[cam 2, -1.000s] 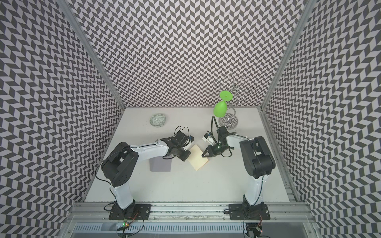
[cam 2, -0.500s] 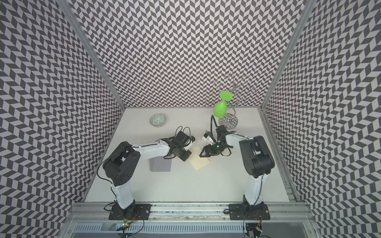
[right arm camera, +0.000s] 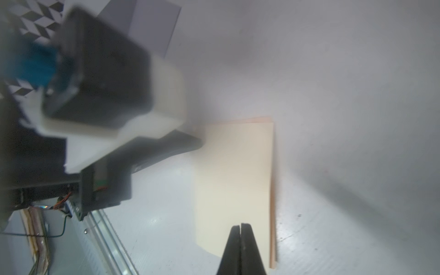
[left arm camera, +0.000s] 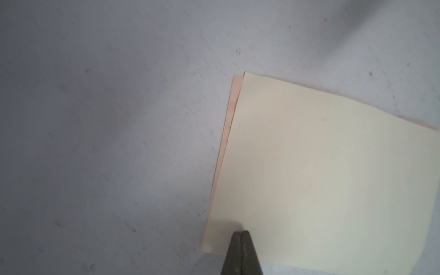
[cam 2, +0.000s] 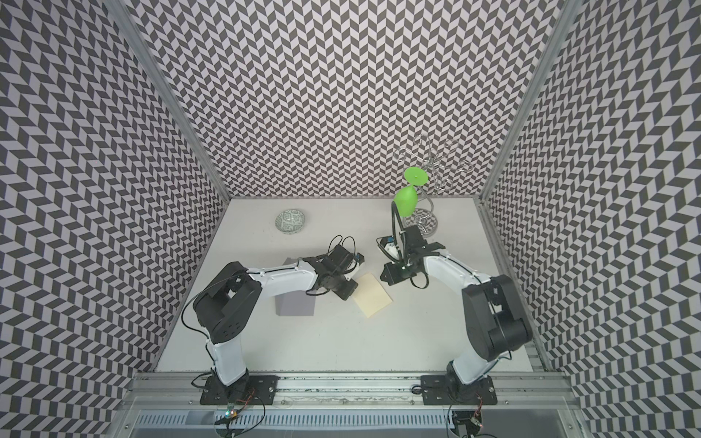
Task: Fold the letter paper in half and place it into the envelope
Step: Fold the letter paper at the center of the board, then adjust the letter paper at the center of the board.
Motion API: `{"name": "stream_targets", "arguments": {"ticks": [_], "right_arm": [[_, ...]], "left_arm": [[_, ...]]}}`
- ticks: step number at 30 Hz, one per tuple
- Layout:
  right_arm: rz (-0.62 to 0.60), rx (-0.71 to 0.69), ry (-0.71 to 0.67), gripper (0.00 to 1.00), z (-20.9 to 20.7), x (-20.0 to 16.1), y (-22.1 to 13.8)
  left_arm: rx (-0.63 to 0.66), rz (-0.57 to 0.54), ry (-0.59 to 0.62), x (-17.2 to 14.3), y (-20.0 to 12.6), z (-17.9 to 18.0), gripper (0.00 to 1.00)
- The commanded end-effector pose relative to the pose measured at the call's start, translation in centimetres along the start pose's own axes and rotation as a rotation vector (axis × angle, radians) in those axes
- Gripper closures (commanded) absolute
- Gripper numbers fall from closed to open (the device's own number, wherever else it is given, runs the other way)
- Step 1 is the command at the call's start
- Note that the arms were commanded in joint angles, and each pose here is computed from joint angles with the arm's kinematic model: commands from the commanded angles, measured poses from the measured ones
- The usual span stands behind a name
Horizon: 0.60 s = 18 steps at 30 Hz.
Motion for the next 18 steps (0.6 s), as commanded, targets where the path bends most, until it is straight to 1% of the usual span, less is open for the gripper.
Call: {"name": "stream_targets", "arguments": {"ticks": [1, 3, 6, 7, 9, 11, 18], "right_arm": [[0.067, 0.135, -0.013, 1.0, 3.1, -2.7, 2.2], [0.11, 0.215, 0.001, 1.0, 4.4, -4.3, 3.7], [0.148, 0.248, 0.026, 1.0, 5.4, -5.6, 5.2], [0.152, 0.234, 0.04, 1.0, 5.3, -5.9, 5.6], [0.171, 0.165, 0.06, 1.0, 4.5, -6.4, 6.2], [0.163, 0.097, 0.079, 1.0, 3.4, -6.4, 6.4], [0.163, -0.027, 0.123, 1.0, 1.2, -6.5, 6.8]], "left_arm": [[-0.011, 0.184, -0.053, -4.3, 2.3, -0.2, 1.0], [-0.016, 0.189, -0.07, -4.3, 2.4, -0.2, 1.0], [-0.02, 0.197, -0.089, -4.3, 2.5, -0.3, 1.0], [-0.021, 0.199, -0.098, -4.3, 2.5, -0.4, 1.0], [-0.022, 0.2, -0.108, -4.4, 2.5, -0.4, 1.0], [-0.024, 0.201, -0.114, -4.6, 2.5, -0.4, 1.0], [-0.021, 0.205, -0.115, -5.3, 1.7, -0.4, 1.0]]}}
Point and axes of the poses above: each gripper's point midway between its finger pads, its own y axis out along the fingers, its own z axis along the line the jaws close on, x = y × z, the point moved 4 cm from there along -y, back along the fingers, and after that the axes turned 1 degree about -y, right-handed, at the moved point
